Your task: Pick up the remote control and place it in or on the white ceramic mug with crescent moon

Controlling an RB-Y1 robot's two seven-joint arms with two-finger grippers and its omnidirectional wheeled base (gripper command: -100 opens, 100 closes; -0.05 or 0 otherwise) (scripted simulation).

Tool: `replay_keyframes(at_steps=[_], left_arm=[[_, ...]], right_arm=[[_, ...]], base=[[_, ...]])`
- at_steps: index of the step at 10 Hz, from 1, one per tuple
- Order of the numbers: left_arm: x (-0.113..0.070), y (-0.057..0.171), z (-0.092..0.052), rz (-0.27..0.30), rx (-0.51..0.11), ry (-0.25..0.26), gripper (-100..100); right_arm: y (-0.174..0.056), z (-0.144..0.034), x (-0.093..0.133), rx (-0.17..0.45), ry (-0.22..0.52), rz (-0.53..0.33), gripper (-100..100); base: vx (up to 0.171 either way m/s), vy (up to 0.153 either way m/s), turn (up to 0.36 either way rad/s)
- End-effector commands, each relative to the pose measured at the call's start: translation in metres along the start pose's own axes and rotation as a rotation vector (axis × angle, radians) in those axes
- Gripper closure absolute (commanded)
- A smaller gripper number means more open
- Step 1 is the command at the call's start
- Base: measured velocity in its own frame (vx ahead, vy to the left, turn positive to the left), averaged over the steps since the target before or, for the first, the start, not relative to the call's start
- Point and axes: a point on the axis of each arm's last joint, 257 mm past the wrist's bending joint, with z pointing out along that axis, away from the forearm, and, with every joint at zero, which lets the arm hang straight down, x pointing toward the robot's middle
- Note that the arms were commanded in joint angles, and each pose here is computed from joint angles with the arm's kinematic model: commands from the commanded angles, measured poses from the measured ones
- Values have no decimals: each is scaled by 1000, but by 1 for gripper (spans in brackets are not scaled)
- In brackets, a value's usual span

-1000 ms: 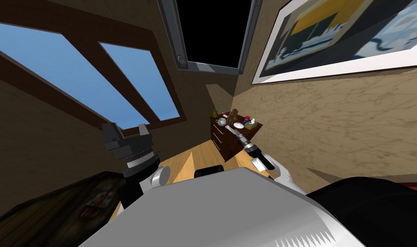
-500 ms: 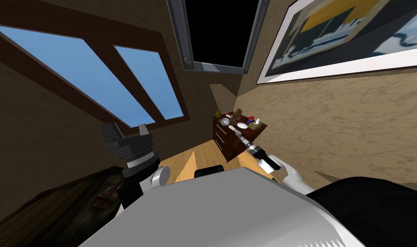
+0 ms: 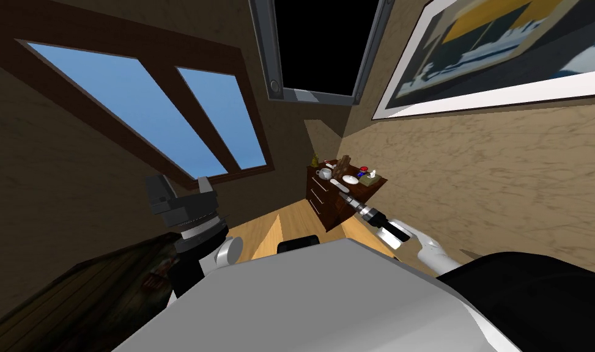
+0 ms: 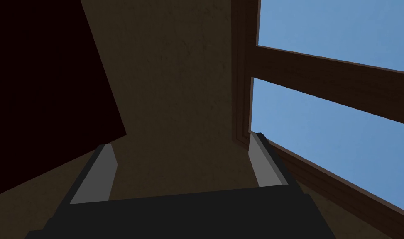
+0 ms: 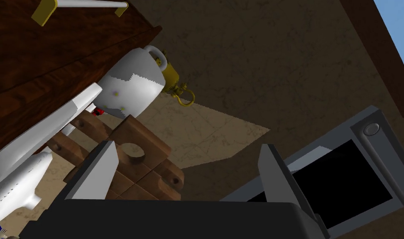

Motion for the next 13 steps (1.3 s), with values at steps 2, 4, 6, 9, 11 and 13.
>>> replay_keyframes(at_steps=[2,4,6,9,11,13], left_arm=[[0,0,0,0,0,0,0],[0,0,0,0,0,0,0],[0,0,0,0,0,0,0],[0,0,0,0,0,0,0],[0,0,0,0,0,0,0],[0,0,0,0,0,0,0]], right_arm=[[-30,-14,-1,66,66,-45,-100],[-48,-26,-3,107,113,-79,-100],[-67,-39,-8,154,162,-119,-100],[-84,-52,-19,197,222,-176,-100],[-99,-66,-26,239,269,-213,-100],[-113,-80,-35,280,317,-252,-100]], base=[[7,66,99],[8,71,59],[26,59,79],[29,70,81],[26,49,92],[43,49,87]])
